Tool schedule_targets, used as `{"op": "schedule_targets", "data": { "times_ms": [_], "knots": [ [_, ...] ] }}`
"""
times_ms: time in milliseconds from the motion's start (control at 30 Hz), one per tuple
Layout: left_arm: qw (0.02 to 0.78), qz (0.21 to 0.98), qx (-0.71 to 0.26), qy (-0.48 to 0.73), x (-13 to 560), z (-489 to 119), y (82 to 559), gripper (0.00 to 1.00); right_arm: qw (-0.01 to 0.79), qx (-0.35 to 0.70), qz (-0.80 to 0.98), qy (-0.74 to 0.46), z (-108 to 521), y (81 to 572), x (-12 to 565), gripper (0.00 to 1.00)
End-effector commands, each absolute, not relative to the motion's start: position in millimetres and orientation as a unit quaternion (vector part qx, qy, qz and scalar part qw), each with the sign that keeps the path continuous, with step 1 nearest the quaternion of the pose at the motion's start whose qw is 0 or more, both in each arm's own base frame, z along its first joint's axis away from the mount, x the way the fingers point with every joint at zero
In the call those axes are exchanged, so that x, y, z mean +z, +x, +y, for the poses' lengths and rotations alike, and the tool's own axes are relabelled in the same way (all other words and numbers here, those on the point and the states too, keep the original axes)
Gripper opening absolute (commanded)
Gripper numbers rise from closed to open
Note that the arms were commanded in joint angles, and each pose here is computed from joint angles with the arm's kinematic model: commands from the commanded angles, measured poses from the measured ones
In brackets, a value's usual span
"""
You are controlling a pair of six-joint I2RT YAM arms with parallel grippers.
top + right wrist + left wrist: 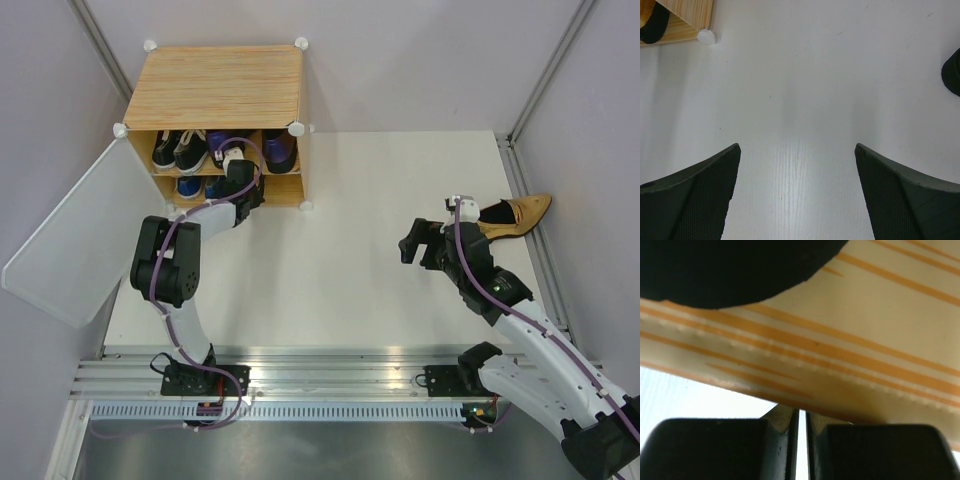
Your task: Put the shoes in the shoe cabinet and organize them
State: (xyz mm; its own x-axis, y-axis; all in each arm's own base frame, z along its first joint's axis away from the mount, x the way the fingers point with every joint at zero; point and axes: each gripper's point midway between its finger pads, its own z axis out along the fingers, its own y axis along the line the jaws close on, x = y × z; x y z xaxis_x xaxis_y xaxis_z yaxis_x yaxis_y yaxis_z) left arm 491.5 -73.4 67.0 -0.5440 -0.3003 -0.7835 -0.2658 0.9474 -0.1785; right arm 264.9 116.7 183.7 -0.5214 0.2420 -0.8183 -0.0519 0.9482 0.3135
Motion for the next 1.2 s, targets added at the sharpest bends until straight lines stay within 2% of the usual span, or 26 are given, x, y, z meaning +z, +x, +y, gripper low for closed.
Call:
{"op": "schedule_targets", "data": {
  "times_ms": [0,267,333,500,567,600,700,800,967,1167],
  "knots": [
    [0.494,0.852,-0.034,-0.169,90.9,-64.0,529.4,0.10,0.503,0.146,0.850,0.060,113.9,270.8,192.3,0.98],
    [0.490,0.852,-0.030,-0.181,90.5,-58.3,531.2,0.11,0.502,0.145,0.850,0.060,113.7,271.1,191.5,0.98],
    [0.488,0.851,-0.023,-0.195,91.7,-53.4,532.5,0.19,0.502,0.145,0.850,0.061,113.6,270.8,191.6,0.98],
    [0.478,0.854,-0.013,-0.205,94.2,-47.0,528.8,0.21,0.501,0.145,0.851,0.062,112.5,269.0,190.8,0.98],
    [0.479,0.854,-0.021,-0.204,97.8,-48.6,527.2,0.27,0.501,0.145,0.851,0.063,112.4,268.6,191.3,0.98],
    [0.480,0.854,-0.033,-0.199,102.4,-53.2,525.2,0.35,0.500,0.145,0.851,0.063,112.3,268.4,191.0,0.98],
    [0.483,0.853,-0.055,-0.191,106.8,-60.5,516.3,0.50,0.504,0.142,0.850,0.066,111.1,270.2,194.8,0.98],
    [0.487,0.849,-0.094,-0.184,119.9,-74.1,502.8,0.55,0.512,0.128,0.845,0.081,104.2,272.3,199.3,0.98],
    [0.497,0.835,-0.150,-0.180,148.6,-93.4,476.2,0.57,0.512,0.113,0.844,0.112,94.9,272.4,200.1,0.98],
    [0.478,0.841,-0.197,-0.158,149.2,-122.4,434.3,0.59,0.508,0.061,0.838,0.190,70.5,278.3,190.3,0.98]
  ]
}}
